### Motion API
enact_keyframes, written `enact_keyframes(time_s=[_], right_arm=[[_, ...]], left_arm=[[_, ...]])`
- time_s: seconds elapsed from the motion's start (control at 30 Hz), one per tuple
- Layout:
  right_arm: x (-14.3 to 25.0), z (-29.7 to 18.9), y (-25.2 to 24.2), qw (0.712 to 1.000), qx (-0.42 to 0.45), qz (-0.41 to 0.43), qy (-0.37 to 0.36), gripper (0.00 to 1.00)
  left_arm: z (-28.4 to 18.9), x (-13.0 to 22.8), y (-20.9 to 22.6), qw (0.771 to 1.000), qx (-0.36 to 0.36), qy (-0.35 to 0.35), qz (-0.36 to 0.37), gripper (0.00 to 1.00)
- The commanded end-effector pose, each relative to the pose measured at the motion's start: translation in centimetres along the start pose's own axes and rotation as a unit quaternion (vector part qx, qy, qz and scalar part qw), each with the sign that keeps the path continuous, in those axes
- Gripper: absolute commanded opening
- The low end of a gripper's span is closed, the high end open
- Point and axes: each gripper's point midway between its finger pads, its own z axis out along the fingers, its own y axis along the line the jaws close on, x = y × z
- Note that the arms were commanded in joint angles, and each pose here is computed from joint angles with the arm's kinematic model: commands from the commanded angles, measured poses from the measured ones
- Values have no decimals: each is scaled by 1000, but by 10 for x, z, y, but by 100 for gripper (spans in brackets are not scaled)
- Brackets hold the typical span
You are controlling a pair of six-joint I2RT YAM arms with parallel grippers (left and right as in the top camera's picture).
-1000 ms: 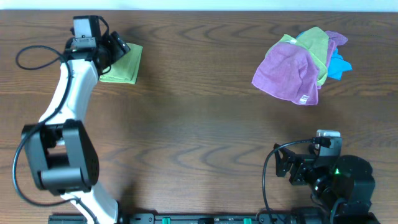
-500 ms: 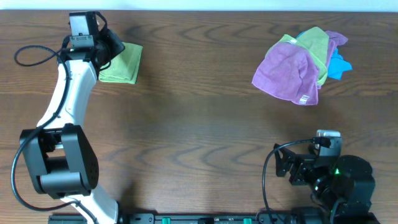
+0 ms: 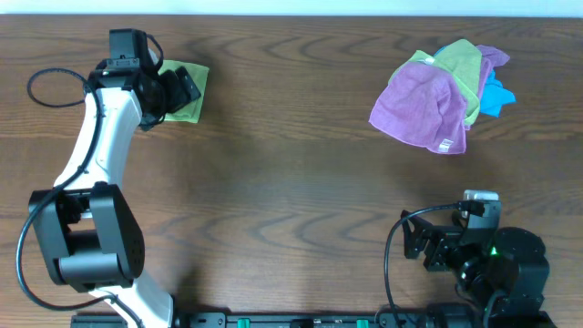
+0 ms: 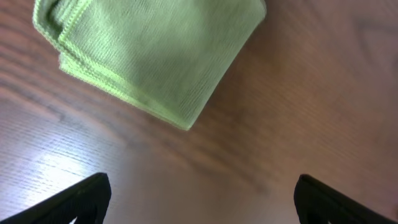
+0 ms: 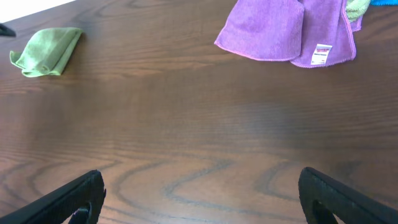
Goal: Fold the cloth
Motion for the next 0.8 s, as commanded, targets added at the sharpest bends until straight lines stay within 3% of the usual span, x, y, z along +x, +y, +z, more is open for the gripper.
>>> enact_keyframes(time_s=[0.0, 0.17, 0.27, 0.53, 0.77], right_arm=[[1, 0, 0, 1000, -1, 8, 0, 99], [1, 0, 0, 1000, -1, 8, 0, 99], [1, 0, 0, 1000, -1, 8, 0, 99], [1, 0, 0, 1000, -1, 8, 0, 99], [1, 0, 0, 1000, -1, 8, 0, 99]], left_arm=[[-25, -3, -5, 997, -2, -17, 76, 95], [-38, 5, -2, 996, -5, -7, 86, 95], [-51, 13, -8, 992, 13, 1, 129, 95], [-115, 34, -7, 983, 11, -32, 179, 96], [-125, 84, 24, 983, 11, -59, 173, 95]])
